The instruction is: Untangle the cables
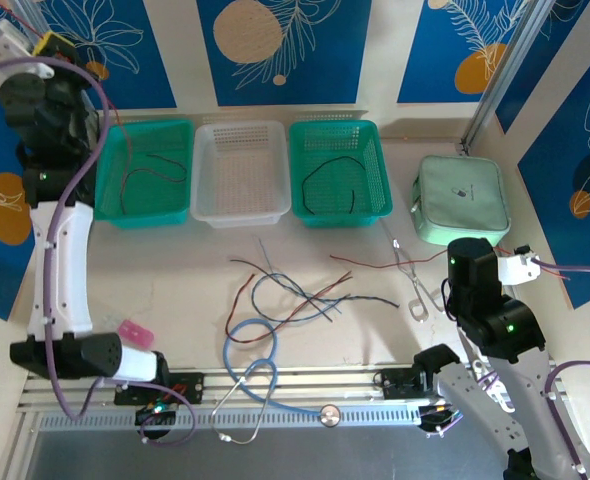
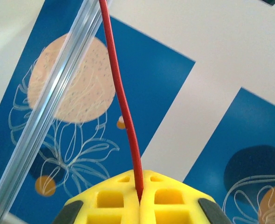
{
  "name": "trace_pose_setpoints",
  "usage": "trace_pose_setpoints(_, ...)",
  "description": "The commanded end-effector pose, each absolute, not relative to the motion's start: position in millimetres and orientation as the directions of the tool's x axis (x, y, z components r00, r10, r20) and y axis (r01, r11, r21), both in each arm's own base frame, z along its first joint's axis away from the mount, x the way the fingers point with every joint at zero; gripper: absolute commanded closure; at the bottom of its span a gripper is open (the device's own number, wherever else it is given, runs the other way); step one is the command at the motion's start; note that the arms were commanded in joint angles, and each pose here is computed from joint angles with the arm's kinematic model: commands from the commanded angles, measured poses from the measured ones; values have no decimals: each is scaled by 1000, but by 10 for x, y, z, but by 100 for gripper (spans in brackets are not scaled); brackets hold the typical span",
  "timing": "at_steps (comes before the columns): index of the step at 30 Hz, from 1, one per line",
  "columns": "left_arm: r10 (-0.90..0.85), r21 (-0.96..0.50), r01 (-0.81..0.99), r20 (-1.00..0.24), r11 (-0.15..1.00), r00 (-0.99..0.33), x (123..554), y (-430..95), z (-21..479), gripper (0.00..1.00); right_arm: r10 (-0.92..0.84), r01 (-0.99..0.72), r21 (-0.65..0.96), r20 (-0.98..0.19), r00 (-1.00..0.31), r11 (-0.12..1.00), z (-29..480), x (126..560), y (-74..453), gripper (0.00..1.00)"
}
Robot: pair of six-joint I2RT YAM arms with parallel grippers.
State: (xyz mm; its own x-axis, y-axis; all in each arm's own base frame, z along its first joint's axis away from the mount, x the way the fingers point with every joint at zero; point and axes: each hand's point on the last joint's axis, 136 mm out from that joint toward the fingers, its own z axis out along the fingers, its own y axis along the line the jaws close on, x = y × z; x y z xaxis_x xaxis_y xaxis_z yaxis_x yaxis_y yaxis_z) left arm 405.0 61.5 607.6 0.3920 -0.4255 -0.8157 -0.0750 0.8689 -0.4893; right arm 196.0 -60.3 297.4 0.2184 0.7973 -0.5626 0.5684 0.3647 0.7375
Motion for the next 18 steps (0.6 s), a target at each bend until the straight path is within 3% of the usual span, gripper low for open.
trace_pose_setpoints(1,-449,-497,-29,-807,867,384,4168,684,6190,100,804,535,776,-531,268,334,3095,1954,-634,100)
trace_pose_setpoints(8,-484,-547,-93,-797,832,361,4521,1074,5862,100,791,532,772,-546,275,348,3156,1944,-657,100)
trace_pose_setpoints(18,-610,-607,-221,-790,764,64,5124,1069,4126,100,816,524,780,-523,246,342,3093,2027,-574,100)
